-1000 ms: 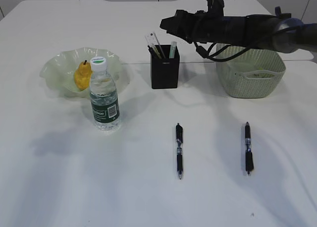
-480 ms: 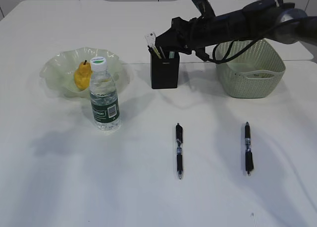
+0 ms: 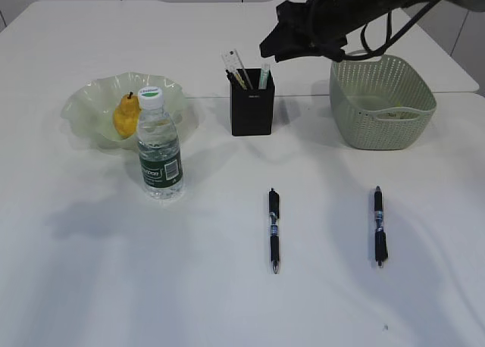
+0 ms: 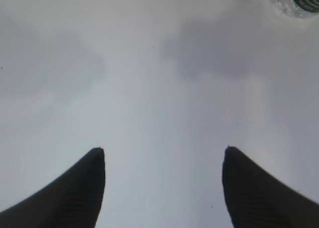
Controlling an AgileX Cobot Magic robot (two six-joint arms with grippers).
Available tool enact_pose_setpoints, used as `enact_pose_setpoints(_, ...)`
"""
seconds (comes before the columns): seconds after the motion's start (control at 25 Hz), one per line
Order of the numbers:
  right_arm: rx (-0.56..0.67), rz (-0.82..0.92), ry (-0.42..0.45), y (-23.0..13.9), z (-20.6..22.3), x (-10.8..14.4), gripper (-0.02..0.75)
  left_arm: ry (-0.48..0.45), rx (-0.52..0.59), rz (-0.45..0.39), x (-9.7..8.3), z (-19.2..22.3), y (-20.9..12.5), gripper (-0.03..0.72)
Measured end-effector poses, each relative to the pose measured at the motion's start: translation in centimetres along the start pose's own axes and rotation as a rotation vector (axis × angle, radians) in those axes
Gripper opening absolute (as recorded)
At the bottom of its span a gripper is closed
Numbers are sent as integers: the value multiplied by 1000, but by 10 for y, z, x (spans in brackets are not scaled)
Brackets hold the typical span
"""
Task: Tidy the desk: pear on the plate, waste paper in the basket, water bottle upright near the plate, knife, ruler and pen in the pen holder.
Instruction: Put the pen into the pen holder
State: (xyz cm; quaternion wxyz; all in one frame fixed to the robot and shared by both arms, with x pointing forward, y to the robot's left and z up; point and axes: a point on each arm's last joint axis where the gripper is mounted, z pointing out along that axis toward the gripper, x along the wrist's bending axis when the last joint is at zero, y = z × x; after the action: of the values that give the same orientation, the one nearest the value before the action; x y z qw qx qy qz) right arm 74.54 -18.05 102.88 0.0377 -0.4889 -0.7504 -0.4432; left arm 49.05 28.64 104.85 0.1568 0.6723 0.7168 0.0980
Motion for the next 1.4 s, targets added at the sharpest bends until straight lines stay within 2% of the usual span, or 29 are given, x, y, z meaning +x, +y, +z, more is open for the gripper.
enact_pose_setpoints(0.28,44,-28,-107,9,-46,29,267,0,0,0,0,0,0,521)
enact_pose_setpoints(0.6,192,67,-266,-17,-91,52,267,0,0,0,0,0,0,521)
enact_pose_setpoints(0.72,203,114,-340,-24,-109,60,268,-1,0,-1,0,0,0,520)
enact_pose_setpoints(0.84,207,143,-379,-32,-123,68,267,-3,0,-2,0,0,0,521)
enact_pose_setpoints(1.16,275,170,-445,-72,-149,85,268,-3,0,-2,0,0,0,521)
enact_pose_setpoints(1.4,398,205,-491,-121,-154,85,268,-5,0,-3,0,0,0,521)
